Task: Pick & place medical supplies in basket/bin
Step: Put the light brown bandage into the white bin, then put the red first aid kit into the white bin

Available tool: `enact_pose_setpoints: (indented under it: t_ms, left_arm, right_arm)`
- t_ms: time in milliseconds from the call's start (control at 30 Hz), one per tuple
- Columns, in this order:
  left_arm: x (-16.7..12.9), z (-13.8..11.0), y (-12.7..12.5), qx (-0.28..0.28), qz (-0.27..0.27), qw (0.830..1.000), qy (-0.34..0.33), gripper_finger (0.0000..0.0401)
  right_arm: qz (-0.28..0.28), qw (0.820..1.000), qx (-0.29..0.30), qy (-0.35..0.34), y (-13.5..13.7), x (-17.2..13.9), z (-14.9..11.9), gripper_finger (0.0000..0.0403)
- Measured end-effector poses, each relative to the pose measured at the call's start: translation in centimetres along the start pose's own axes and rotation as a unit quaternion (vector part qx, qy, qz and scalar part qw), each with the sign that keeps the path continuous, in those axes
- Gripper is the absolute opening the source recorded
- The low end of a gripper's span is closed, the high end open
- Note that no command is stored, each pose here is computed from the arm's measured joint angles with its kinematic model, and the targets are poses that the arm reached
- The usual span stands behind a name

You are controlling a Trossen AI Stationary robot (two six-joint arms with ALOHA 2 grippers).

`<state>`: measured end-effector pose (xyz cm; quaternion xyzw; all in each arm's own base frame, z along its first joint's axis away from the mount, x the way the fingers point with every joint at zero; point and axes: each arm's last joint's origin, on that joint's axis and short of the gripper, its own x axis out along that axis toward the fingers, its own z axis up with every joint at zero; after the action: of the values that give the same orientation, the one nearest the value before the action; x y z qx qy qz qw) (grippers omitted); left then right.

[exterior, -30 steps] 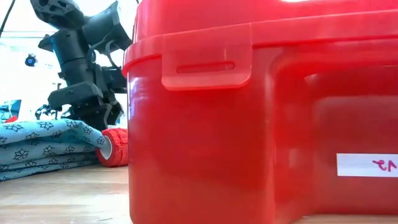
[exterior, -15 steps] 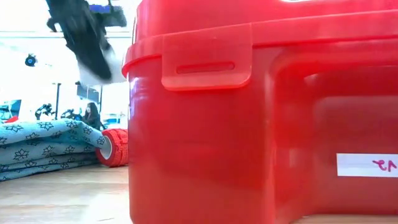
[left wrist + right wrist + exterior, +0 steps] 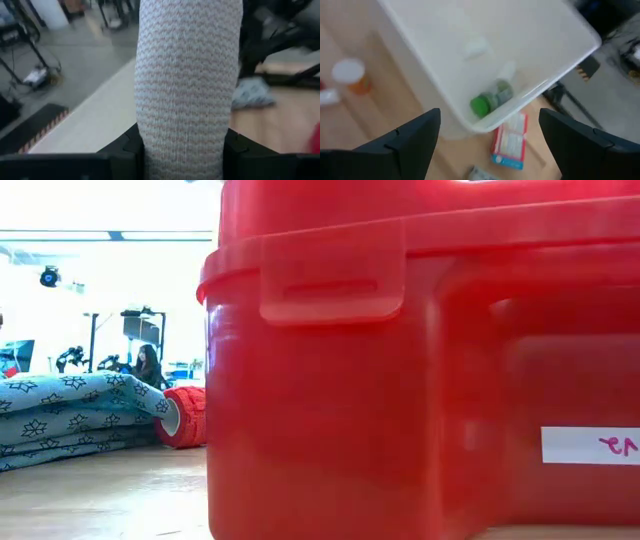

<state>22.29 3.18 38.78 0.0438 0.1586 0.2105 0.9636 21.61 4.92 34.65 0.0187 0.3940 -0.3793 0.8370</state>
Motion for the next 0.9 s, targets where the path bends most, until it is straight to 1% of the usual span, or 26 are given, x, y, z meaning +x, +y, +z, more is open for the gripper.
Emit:
enact_pose_setpoints:
  t_ms: [100,133,167,267,300,400,467,533,633,667,733,800,900]
  left_arm:
    - [4.6,-0.1,1.7,-0.012,-0.001,0.999,0.039,0.0122]
    - [6.2,-0.1,2.4,-0.018,0.006,0.998,0.055,0.0124]
    - [7.3,0.3,3.0,-0.026,0.015,0.998,0.063,0.0128]
    - [9.2,3.1,4.8,-0.041,0.043,0.997,0.055,0.0144]
    - [9.9,3.7,5.2,-0.041,0.046,0.996,0.068,0.0152]
    - [11.9,4.3,5.2,-0.015,0.039,0.990,0.133,0.0184]
    - [13.3,3.9,4.7,0.016,0.022,0.983,0.183,0.0207]
    - [14.1,3.9,4.5,0.040,0.009,0.976,0.214,0.0228]
    - [14.8,3.6,4.4,0.078,0.005,0.963,0.256,0.0250]
    - [14.9,3.6,4.2,0.084,0.007,0.961,0.262,0.0254]
    - [14.6,3.9,3.9,0.091,0.014,0.962,0.256,0.0259]
    - [13.0,4.9,3.3,0.095,0.011,0.968,0.231,0.0260]
    - [9.9,6.2,2.9,0.089,0.007,0.978,0.189,0.0261]
  right_arm:
    - [0.014,1.000,-0.004,0.028,0.8,0.4,-0.2,0.0329]
    - [0.019,0.999,-0.001,0.036,1.0,0.5,-0.3,0.0329]
    - [0.027,0.999,0.002,0.045,1.3,0.5,-0.4,0.0329]
    - [0.054,0.996,-0.001,0.066,2.1,0.1,-1.0,0.0329]
    - [0.062,0.996,-0.005,0.069,2.4,-0.2,-1.2,0.0329]
    - [0.092,0.992,-0.024,0.083,3.1,-1.1,-2.0,0.0329]
    - [0.105,0.989,-0.036,0.095,3.8,-1.5,-2.6,0.0329]
    - [0.114,0.987,-0.055,0.102,4.5,-1.8,-3.2,0.0329]
    - [0.124,0.983,-0.085,0.109,5.6,-2.2,-4.1,0.0329]
    - [0.126,0.981,-0.088,0.114,6.0,-2.3,-4.4,0.0329]
    - [0.130,0.980,-0.078,0.132,6.8,-2.4,-5.0,0.0329]
    - [0.133,0.978,-0.065,0.150,7.6,-2.6,-5.7,0.0329]
    - [0.149,0.973,-0.082,0.154,9.3,-3.1,-6.8,0.0329]
